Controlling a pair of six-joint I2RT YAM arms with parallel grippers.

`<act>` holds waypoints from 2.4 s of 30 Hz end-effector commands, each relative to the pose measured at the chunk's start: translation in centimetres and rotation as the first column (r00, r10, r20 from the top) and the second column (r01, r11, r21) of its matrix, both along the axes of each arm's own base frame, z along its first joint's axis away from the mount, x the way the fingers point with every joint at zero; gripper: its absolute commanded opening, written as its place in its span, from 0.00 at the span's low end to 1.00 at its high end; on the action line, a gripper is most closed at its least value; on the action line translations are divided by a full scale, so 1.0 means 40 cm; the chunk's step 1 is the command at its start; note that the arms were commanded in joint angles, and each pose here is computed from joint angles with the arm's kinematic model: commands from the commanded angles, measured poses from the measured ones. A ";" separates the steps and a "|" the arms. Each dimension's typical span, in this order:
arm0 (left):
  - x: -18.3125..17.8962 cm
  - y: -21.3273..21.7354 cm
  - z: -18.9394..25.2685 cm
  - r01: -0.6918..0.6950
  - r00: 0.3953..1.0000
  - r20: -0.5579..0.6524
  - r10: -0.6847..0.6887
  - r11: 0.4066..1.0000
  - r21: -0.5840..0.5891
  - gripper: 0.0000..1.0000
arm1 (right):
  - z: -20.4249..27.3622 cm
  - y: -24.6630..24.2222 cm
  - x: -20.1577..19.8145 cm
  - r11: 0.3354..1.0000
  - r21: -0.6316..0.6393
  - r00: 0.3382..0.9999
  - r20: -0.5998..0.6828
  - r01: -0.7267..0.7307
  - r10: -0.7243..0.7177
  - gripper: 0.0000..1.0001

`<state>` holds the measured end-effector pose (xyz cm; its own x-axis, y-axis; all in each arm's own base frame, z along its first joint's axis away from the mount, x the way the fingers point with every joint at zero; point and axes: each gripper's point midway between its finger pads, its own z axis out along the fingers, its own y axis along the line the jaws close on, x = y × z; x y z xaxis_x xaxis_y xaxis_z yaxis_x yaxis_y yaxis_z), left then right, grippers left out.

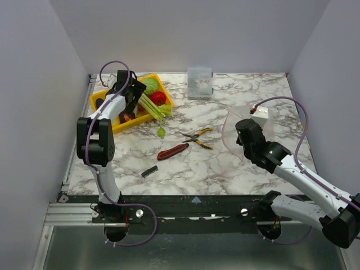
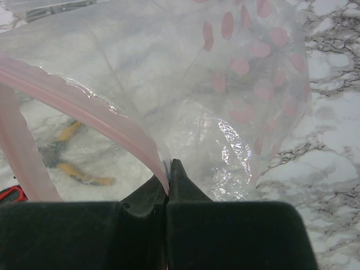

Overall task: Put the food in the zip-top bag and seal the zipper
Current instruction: Pick up the fake vegetable from the bin, then place the fake vegetable in the zipper food storage bag.

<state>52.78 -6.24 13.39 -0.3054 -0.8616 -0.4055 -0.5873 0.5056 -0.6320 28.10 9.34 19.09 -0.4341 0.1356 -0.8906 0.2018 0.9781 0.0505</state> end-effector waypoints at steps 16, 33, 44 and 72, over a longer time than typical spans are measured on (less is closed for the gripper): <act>0.007 -0.059 -0.122 -0.062 0.981 -0.187 0.044 0.994 -0.089 0.77 | 0.003 -0.005 0.001 1.000 0.015 1.000 0.015 0.016 -0.016 0.01; 0.017 -0.047 0.037 0.026 0.996 -0.083 -0.026 1.000 -0.005 0.17 | 0.017 -0.012 -0.001 1.000 0.016 0.999 0.029 0.022 -0.023 0.01; -0.212 -0.087 0.300 0.183 0.963 0.186 -0.197 0.979 0.089 0.00 | 0.028 0.001 -0.003 0.999 0.039 0.999 0.042 -0.013 0.011 0.01; -0.668 -0.485 0.807 0.544 -0.030 0.997 0.070 0.838 -0.043 0.00 | 0.056 0.149 -0.002 0.865 0.498 0.997 -0.063 0.064 -0.038 0.01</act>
<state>28.48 -27.66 39.96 -0.2185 -0.9012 -0.3743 0.7149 0.1132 -0.6900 28.11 14.55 20.90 -0.4594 0.4832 -0.7453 0.2155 0.8746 0.4343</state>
